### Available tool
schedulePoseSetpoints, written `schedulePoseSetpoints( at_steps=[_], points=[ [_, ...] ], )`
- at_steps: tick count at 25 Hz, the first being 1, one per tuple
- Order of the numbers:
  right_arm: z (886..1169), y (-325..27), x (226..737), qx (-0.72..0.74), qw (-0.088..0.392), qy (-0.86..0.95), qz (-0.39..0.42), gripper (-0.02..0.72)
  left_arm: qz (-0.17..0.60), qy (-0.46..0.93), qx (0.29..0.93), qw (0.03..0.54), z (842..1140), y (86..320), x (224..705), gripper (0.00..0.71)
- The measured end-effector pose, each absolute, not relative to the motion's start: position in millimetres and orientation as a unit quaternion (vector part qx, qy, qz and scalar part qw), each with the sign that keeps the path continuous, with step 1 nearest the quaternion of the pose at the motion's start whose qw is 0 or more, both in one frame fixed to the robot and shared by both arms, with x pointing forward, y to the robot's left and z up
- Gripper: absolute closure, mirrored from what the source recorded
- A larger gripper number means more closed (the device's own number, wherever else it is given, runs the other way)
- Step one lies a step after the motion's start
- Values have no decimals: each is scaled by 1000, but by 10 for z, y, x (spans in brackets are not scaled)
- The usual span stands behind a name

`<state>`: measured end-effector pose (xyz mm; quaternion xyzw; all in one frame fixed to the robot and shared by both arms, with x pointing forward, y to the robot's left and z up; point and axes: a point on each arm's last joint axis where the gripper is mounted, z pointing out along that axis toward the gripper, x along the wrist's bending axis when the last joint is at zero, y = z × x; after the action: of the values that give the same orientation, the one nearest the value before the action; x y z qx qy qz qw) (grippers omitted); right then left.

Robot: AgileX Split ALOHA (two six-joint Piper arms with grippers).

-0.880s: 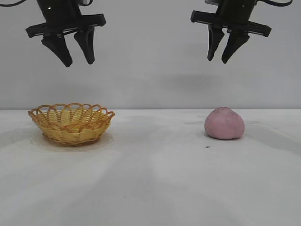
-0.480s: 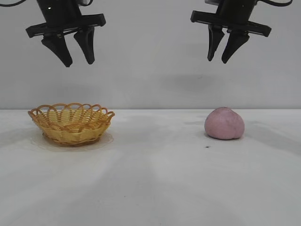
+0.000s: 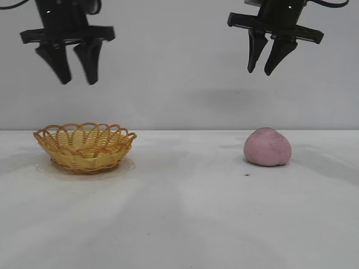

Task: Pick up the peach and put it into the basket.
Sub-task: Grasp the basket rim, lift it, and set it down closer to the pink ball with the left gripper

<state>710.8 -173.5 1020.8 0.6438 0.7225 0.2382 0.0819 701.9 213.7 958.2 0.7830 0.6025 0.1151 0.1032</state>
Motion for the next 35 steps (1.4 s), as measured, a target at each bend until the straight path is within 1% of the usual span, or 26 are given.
schedulePoseSetpoints(
  at_steps=[4, 7, 8, 9, 12, 13, 14, 15, 18, 20, 21, 23, 25, 26, 28, 35],
  points=[
    [10208, -1735, 7108, 642, 83, 725, 238, 441, 92, 600, 788, 98, 9357, 2124, 7049, 305],
    [10208, -1735, 7108, 640, 83, 726, 238, 441, 48, 593, 795, 118, 9192, 2076, 7055, 556],
    [10208, -1735, 7108, 640, 83, 726, 238, 441, 35, 594, 793, 131, 9190, 2062, 7056, 611],
    [10208, -1735, 7108, 639, 84, 727, 238, 441, 27, 597, 789, 142, 9206, 2037, 7062, 642],
    [10207, -1736, 7105, 638, 83, 728, 236, 441, 10, 619, 769, 161, 9239, 2031, 7060, 639],
    [10207, -1736, 7105, 638, 84, 729, 236, 441, 5, 628, 758, 174, 9280, 2051, 7051, 710],
    [10206, -1737, 7103, 637, 83, 730, 234, 441, -4, 641, 743, 194, 9337, 2069, 7023, 710],
    [10204, -1739, 7102, 636, 83, 731, 233, 441, -11, 654, 721, 227, 9421, 2065, 6980, 710],
    [10204, -1742, 7102, 635, 85, 732, 232, 441, -29, 682, 649, 336, 9695, 2023, 6723, 710],
    [10204, -1742, 7102, 635, 85, 732, 232, 441, -51, 681, 621, 385, 9767, 1927, 6427, 710],
    [10204, -1742, 7102, 635, 85, 732, 232, 441, -65, 678, 615, 398, 9732, 1846, 6239, 710],
    [10204, -1743, 7102, 635, 86, 732, 231, 441, -65, 681, 610, 398, 9560, 1692, 5939, 710],
    [10204, -1738, 7101, 635, 85, 732, 232, 441, -70, 691, 615, 373, 9328, 1574, 5691, 710],
    [10204, -1738, 7101, 635, 85, 732, 232, 441, -69, 692, 621, 362, 9246, 1555, 5616, 710],
    [10204, -1738, 7101, 635, 85, 732, 232, 441, -72, 695, 624, 349, 9144, 1519, 5542, 710],
    [10204, -1738, 7101, 635, 85, 732, 232, 441, -80, 711, 620, 322, 8910, 1521, 5546, 710]
  ],
)
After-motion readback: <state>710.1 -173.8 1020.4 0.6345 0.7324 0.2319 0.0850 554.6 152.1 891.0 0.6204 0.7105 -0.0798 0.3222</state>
